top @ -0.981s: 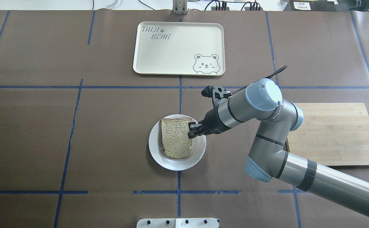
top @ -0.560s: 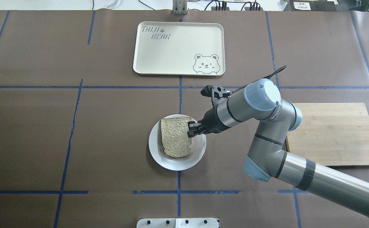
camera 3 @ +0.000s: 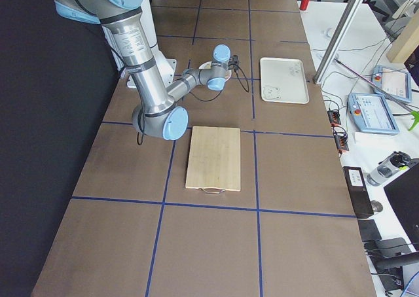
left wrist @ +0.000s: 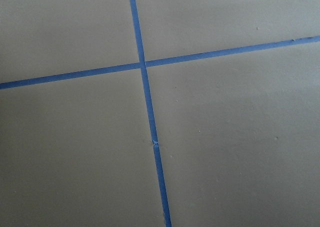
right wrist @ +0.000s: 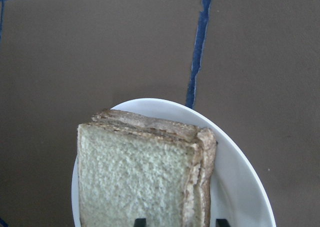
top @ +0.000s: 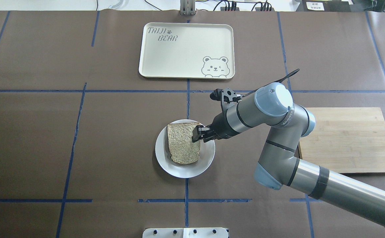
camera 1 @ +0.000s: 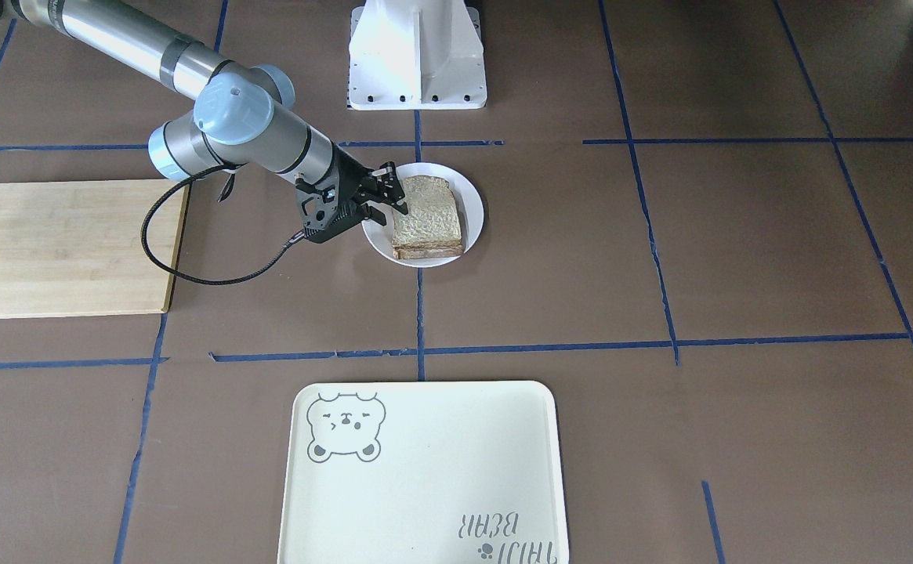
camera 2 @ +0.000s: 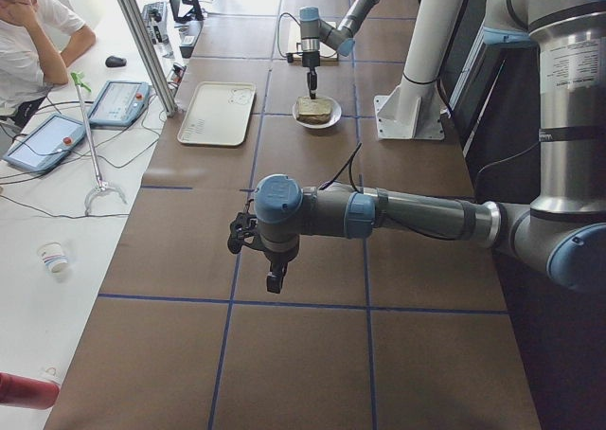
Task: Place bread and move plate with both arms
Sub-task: 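Withdraw the right gripper toward the cutting board while the left arm reaches toward the plate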
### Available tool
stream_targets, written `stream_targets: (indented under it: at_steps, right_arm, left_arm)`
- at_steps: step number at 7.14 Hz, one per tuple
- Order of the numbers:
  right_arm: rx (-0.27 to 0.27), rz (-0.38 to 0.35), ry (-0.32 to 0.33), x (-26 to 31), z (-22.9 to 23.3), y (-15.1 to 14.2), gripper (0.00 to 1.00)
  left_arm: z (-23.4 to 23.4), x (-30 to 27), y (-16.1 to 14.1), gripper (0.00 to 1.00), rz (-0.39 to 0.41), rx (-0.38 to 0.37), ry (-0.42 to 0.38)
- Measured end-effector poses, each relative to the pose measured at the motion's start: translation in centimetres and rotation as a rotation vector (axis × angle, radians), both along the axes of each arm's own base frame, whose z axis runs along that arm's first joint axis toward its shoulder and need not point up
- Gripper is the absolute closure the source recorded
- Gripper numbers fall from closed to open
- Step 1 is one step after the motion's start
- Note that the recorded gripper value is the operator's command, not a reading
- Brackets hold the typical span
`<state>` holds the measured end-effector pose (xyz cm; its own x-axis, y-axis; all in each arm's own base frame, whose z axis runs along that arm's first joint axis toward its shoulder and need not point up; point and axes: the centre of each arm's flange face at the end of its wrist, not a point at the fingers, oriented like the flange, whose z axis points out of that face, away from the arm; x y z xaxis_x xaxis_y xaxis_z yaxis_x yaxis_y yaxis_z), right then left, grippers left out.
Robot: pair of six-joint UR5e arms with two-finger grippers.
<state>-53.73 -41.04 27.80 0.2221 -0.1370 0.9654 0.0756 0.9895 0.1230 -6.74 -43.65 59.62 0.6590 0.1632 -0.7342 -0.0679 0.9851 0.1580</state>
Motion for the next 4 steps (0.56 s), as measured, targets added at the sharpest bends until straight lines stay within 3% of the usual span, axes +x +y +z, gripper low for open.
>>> stream_targets:
  at_steps: [2, 4]
  right_arm:
    - [-0.003, 0.015, -0.014, 2.1, -0.5, 0.1, 0.00]
    - [-0.045, 0.063, 0.017, 8.6, 1.5, 0.8, 0.00]
  left_arm:
    - [-0.6, 1.1, -0.2, 0.00, -0.005, -0.018, 0.051]
    - [-3.1, 6.1, -1.1, 0.00, -0.035, -0.066, 0.127]
